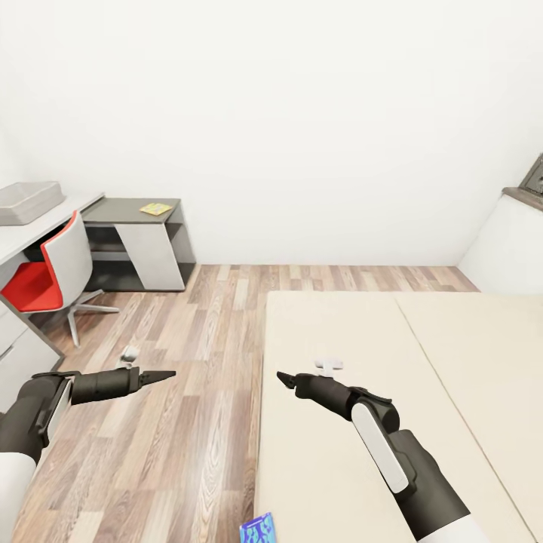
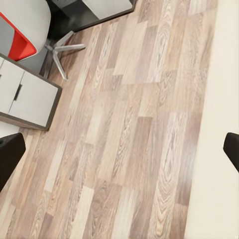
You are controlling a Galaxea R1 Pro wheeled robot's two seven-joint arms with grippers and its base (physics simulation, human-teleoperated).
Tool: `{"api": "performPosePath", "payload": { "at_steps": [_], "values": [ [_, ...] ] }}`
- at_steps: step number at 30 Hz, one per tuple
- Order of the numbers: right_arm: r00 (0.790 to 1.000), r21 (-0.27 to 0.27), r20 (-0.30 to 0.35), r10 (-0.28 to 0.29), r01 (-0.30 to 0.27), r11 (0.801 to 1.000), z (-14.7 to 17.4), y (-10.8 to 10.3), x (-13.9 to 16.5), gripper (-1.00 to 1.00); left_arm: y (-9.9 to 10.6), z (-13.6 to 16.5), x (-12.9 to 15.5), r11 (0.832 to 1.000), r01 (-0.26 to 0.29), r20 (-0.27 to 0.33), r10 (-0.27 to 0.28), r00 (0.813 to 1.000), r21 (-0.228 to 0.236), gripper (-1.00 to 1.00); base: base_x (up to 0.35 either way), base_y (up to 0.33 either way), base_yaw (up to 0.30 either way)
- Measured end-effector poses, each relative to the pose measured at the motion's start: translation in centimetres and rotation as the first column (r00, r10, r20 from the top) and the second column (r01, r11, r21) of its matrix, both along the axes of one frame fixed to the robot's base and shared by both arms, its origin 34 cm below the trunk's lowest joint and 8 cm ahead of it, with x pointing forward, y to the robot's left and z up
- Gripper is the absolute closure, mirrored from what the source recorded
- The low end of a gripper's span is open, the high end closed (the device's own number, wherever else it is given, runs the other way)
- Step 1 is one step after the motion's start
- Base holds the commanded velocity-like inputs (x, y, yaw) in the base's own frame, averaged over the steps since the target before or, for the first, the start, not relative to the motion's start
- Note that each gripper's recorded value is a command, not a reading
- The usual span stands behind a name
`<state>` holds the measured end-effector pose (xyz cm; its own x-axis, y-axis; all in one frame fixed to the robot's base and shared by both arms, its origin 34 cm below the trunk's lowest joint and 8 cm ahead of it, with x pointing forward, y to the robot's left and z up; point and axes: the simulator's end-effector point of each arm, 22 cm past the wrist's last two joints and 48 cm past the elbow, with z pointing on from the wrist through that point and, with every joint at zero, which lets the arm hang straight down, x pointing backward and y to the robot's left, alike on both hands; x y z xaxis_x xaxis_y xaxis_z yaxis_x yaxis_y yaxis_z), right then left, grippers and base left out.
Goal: Put all the toys in the child's room - the three board games (two on the bed and one on the table), the two jigsaw puzzles on the table, and the tennis ball on the table - inside the toy box on the table in the child's room.
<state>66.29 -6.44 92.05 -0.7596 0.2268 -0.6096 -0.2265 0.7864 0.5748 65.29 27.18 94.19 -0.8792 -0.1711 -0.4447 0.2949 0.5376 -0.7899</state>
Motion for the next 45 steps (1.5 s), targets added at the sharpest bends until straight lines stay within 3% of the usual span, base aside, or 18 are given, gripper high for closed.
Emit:
{"api": "performPosePath", "payload": {
  "at_steps": [45],
  "values": [
    [0.998,-0.003,0.056,-0.001,0.001,1.000,3.1,-0.1,0.4,-1.00,0.0,3.1,0.2,1.000,0.001,0.057,-0.001,0.998,-0.001,-1.00,0.000,0.000,-0.003]
  ]
}}
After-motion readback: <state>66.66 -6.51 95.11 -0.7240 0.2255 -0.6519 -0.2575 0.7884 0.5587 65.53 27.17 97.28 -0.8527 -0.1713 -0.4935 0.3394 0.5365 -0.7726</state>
